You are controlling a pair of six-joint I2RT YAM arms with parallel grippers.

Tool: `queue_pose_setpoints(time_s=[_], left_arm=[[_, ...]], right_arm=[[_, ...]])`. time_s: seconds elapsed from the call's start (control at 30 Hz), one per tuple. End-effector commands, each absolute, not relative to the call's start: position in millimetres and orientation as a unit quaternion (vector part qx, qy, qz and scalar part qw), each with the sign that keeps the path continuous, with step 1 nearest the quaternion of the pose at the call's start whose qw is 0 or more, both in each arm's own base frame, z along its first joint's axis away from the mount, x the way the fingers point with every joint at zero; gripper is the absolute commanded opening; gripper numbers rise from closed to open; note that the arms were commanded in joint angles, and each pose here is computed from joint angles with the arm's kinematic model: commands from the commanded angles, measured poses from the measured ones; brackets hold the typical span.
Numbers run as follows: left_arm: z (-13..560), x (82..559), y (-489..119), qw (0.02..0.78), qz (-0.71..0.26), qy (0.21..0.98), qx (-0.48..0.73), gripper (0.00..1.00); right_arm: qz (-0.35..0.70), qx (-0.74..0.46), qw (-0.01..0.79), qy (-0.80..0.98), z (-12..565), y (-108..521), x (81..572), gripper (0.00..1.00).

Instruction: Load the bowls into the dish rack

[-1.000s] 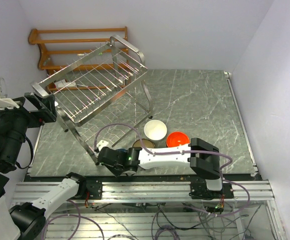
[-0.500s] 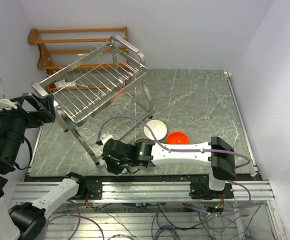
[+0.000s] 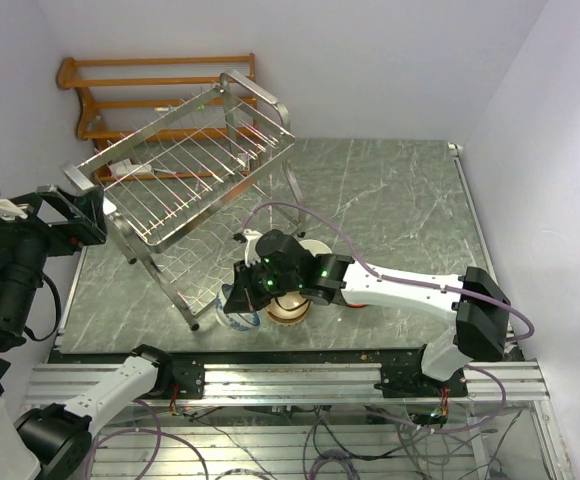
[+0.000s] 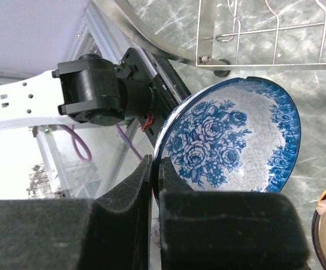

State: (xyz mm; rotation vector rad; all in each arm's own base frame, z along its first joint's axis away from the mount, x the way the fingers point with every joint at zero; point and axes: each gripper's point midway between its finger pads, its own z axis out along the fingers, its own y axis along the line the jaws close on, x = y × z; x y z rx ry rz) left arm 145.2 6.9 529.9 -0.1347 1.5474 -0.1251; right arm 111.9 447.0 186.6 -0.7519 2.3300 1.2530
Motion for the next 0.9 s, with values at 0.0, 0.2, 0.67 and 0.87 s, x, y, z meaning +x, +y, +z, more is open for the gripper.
queue_pose_setpoints(time_s=[0.0,0.2,0.67,0.87], left_arm=[[544,147,6,0.723,-0.057,0.685,-0.060,0.99],[548,150,6,0.727,-0.055,0.682,-0.059,0.99],[555,158,9,0.733,-0.038,0.677,-0.060,0.99],[554,161,11,0.732,-0.028,0.677,-0.061,0.99]], right_arm=[[0.538,-0.263,0.179,0.780,227,460,105,0.00],[0.602,-0.220,0.184,0.745,253,459,129,0.00],[0.669,-0.163,0.153,0.709,257,479,180,0.00],[0.690,-0.139,0.152,0.694,250,487,218,0.00]])
